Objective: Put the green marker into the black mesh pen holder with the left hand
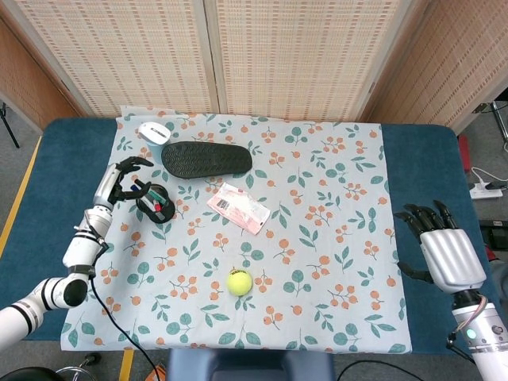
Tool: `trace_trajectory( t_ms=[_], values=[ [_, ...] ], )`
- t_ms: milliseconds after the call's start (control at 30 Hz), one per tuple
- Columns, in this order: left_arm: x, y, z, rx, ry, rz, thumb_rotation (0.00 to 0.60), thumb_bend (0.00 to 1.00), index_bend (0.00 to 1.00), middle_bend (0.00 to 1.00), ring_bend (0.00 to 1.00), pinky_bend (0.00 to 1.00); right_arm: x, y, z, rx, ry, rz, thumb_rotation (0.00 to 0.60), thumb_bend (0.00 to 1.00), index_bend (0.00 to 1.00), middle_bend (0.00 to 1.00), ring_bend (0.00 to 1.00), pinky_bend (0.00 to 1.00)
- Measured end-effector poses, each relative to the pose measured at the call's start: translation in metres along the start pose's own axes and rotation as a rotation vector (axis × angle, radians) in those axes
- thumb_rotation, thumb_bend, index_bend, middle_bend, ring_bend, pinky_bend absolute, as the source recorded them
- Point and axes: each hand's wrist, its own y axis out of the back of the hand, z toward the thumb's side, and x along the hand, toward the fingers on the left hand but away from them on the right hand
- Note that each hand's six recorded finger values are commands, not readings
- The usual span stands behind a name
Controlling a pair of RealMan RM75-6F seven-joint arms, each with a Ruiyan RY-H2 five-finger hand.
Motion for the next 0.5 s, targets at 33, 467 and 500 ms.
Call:
trace_trajectory(
  t_ms=[33, 467, 500],
  values=[
    [0.000, 0.001, 0.001, 0.006, -0.006, 0.002, 0.600, 0.36, 0.38, 0.28, 0.09, 0.16, 0.000, 0.000, 0.000, -0.001, 0.000, 0.000, 0.600, 0.10, 0.21, 0.13, 0.13, 0.00],
    [-0.034, 0.023, 0.049, 0.380, -0.216, 0.068, 0.600, 0.36, 0.31, 0.26, 0.10, 0.18, 0.003, 0.004, 0.006, -0.025, 0.033, -0.007, 0.600, 0.10, 0.21, 0.13, 0.13, 0.00],
    [-0.041, 0.026, 0.051, 0.441, -0.231, 0.081, 0.600, 0.36, 0.30, 0.25, 0.10, 0.18, 0.004, 0.004, 0.007, -0.029, 0.042, -0.006, 0.600, 0.10, 0.21, 0.13, 0.13, 0.00]
  ],
)
